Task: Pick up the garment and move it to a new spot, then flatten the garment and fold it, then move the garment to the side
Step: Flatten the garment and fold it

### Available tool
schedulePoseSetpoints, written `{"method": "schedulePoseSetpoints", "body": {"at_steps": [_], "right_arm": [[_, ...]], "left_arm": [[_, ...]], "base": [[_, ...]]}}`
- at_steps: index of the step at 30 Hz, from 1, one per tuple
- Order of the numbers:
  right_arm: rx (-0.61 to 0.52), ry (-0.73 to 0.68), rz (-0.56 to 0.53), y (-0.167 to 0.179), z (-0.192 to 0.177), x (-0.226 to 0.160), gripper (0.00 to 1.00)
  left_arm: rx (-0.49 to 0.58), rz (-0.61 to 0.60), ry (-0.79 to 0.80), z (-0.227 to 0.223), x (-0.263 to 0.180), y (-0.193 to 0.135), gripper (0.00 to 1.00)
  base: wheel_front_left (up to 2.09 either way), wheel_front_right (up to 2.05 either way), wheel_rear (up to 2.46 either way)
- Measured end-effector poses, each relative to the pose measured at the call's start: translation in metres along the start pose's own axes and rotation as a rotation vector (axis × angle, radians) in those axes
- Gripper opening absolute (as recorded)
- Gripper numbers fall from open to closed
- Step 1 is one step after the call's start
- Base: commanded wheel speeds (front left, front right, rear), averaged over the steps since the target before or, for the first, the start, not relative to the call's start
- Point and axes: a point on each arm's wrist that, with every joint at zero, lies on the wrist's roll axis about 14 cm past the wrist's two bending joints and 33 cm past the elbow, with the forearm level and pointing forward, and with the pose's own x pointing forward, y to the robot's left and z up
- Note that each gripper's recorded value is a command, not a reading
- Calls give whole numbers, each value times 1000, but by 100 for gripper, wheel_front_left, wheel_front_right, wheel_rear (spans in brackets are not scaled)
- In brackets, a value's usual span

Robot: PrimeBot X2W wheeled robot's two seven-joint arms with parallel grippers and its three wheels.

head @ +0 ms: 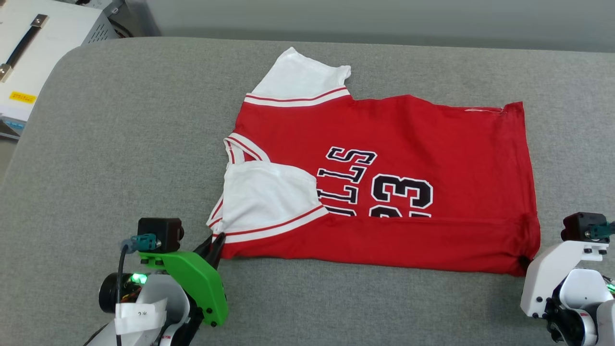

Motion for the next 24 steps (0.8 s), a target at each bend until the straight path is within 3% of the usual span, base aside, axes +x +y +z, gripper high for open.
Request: {"method": "schedulePoseSetpoints", "body": {"at_steps": [13, 21, 24], "right_arm": [[-12, -67, -26, -16, 10, -35, 0], [-27, -63, -45, -30, -3, -68, 0], [-11, 8, -62, -38, -27, -79, 0]], "left_arm": [[11, 2, 23, -16, -24, 0, 0], [5, -11, 101, -46, -48, -4, 0], [-12, -26, 145, -62, -53, -10, 0]], "base": [[0, 0, 0], [0, 0, 0], [0, 0, 0]]}}
